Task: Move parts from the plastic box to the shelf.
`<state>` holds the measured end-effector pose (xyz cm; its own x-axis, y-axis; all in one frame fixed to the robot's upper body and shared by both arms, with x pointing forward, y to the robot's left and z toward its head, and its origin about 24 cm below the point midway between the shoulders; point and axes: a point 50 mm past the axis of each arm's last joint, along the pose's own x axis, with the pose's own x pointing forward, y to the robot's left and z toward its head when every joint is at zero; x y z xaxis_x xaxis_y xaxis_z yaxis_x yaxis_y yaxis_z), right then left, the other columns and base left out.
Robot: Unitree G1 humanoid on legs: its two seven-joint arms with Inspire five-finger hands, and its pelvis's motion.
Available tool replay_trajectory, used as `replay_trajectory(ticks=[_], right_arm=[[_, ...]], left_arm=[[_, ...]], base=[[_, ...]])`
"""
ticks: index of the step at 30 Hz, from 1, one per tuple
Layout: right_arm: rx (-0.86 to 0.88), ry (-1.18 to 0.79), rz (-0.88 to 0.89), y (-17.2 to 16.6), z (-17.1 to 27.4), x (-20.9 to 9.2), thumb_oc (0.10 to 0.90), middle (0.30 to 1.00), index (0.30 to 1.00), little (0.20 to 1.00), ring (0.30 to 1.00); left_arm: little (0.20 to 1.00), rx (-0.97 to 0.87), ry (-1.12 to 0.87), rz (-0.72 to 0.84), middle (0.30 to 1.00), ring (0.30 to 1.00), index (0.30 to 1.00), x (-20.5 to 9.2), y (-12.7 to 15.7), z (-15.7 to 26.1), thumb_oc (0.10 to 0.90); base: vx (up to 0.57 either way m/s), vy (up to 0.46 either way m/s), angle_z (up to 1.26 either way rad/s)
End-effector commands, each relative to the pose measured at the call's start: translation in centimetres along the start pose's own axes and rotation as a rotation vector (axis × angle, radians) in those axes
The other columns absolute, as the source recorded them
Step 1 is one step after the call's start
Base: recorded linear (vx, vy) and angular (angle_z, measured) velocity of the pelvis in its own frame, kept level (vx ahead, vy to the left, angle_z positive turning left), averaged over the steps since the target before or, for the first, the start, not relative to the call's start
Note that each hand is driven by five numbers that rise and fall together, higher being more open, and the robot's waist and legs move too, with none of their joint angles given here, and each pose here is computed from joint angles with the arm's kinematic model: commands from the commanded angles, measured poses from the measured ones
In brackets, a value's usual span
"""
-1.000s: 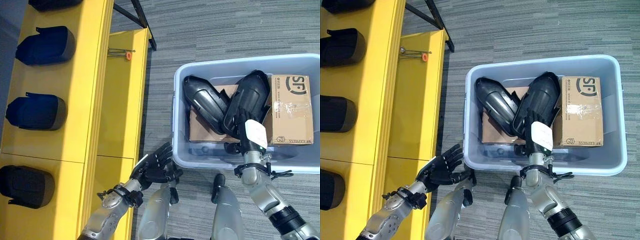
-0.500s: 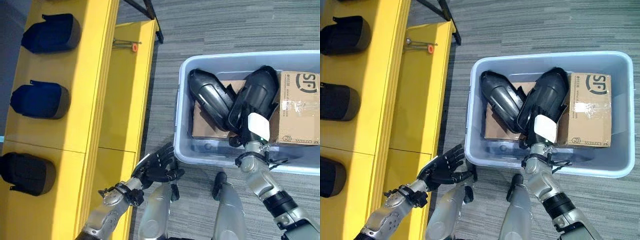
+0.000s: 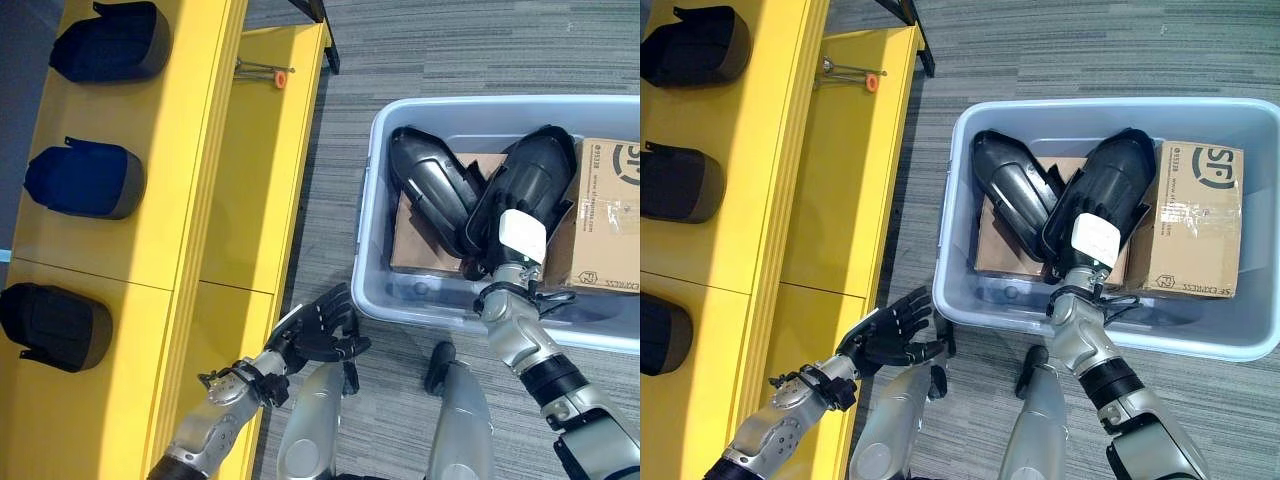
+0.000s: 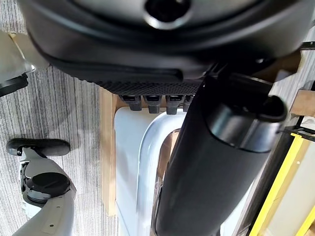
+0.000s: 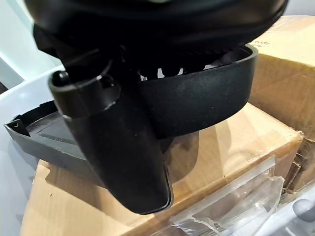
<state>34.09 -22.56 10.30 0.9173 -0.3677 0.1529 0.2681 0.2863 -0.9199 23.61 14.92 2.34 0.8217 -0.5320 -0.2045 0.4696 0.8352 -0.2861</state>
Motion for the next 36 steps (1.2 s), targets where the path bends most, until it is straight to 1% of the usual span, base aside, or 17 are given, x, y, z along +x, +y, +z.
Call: replay_trajectory(ticks=[1, 5, 7, 14, 18, 19, 20, 21, 23, 25, 26, 27, 30, 36], right_arm=[[0.033, 0.019, -0.008, -1.5, 0.8, 2.1, 0.9, 1.0, 1.0, 1.0, 1.0], [0.069, 0.062, 0.021, -0.9, -0.1, 2.3, 0.9, 1.0, 1.0, 1.0, 1.0], [0.128, 0.091, 0.012, -0.6, -0.4, 2.3, 0.9, 1.0, 1.0, 1.0, 1.0], [0.134, 0.184, 0.084, -0.3, -1.8, 2.6, 0.9, 1.0, 1.0, 1.0, 1.0], [0.194, 0.221, 0.119, 0.2, -2.4, 2.5, 0.9, 1.0, 1.0, 1.0, 1.0], [0.221, 0.232, 0.122, 0.2, -2.6, 2.6, 0.855, 0.937, 0.937, 0.937, 0.937], [0.236, 0.241, 0.134, 0.2, -2.7, 2.6, 0.606, 0.588, 0.588, 0.588, 0.588], [0.251, 0.247, 0.152, 0.4, -2.9, 2.6, 0.4, 0.3, 0.3, 0.3, 0.3], [0.25, 0.26, 0.172, 0.4, -3.1, 2.5, 0.4, 0.3, 0.3, 0.3, 0.3], [0.223, 0.273, 0.17, 0.3, -3.7, 2.6, 0.4, 0.3, 0.3, 0.3, 0.3], [0.223, 0.272, 0.17, 0.3, -3.7, 2.6, 0.4, 0.3, 0.3, 0.3, 0.3], [0.213, 0.257, 0.186, 0.9, -3.5, 2.4, 0.4, 0.3, 0.3, 0.3, 0.3], [0.222, 0.253, 0.196, 1.4, -3.1, 2.1, 0.4, 0.3, 0.3, 0.3, 0.3], [0.217, 0.283, 0.169, 1.3, -4.4, 1.9, 0.4, 0.3, 0.3, 0.3, 0.3]], left_arm=[[1.0, 0.041, -0.1, -0.12, 1.0, 1.0, 1.0, 0.5, -1.9, 2.3, 0.9], [1.0, 0.047, -0.099, -0.131, 1.0, 1.0, 1.0, 0.6, -1.9, 2.3, 0.9], [1.0, 0.061, -0.088, -0.141, 1.0, 1.0, 1.0, 0.7, -2.1, 2.4, 0.9], [1.0, 0.054, -0.1, -0.125, 1.0, 1.0, 1.0, 0.9, -2.0, 2.7, 0.9], [1.0, 0.06, -0.095, -0.128, 1.0, 1.0, 1.0, 0.9, -2.0, 2.6, 0.9], [1.0, 0.065, -0.09, -0.13, 1.0, 1.0, 1.0, 0.9, -2.0, 2.6, 0.9], [1.0, 0.067, -0.083, -0.133, 1.0, 1.0, 1.0, 0.9, -2.1, 2.6, 0.9], [1.0, 0.063, -0.074, -0.138, 1.0, 1.0, 1.0, 0.9, -2.1, 2.5, 0.9], [1.0, 0.042, -0.058, -0.141, 1.0, 1.0, 1.0, 0.8, -2.1, 2.3, 0.9], [1.0, -0.119, -0.005, -0.128, 1.0, 1.0, 1.0, 0.7, -2.1, 1.1, 0.9], [1.0, -0.12, -0.005, -0.128, 1.0, 1.0, 1.0, 0.7, -2.1, 1.1, 0.9], [1.0, -0.089, -0.021, -0.08, 1.0, 1.0, 1.0, 0.7, -1.5, 1.1, 0.9], [1.0, -0.064, -0.049, -0.097, 1.0, 1.0, 1.0, 0.8, -1.5, 1.3, 0.9], [1.0, -0.047, -0.051, -0.109, 1.0, 1.0, 1.0, 0.8, -1.6, 1.5, 0.9]], base=[[0.0, 0.0, 0.0], [0.0, 0.0, 0.0], [0.0, 0.0, 0.0], [0.0, 0.0, 0.0], [-0.02, -0.016, 0.0], [-0.03, -0.022, -0.01], [-0.03, -0.032, 0.0], [0.0, 0.0, 0.0], [-0.02, -0.006, 0.0], [-0.04, -0.009, -0.01], [-0.04, -0.02, -0.02], [-0.04, -0.027, 0.0], [-0.05, -0.013, -0.01], [-0.02, 0.01, -0.03]])
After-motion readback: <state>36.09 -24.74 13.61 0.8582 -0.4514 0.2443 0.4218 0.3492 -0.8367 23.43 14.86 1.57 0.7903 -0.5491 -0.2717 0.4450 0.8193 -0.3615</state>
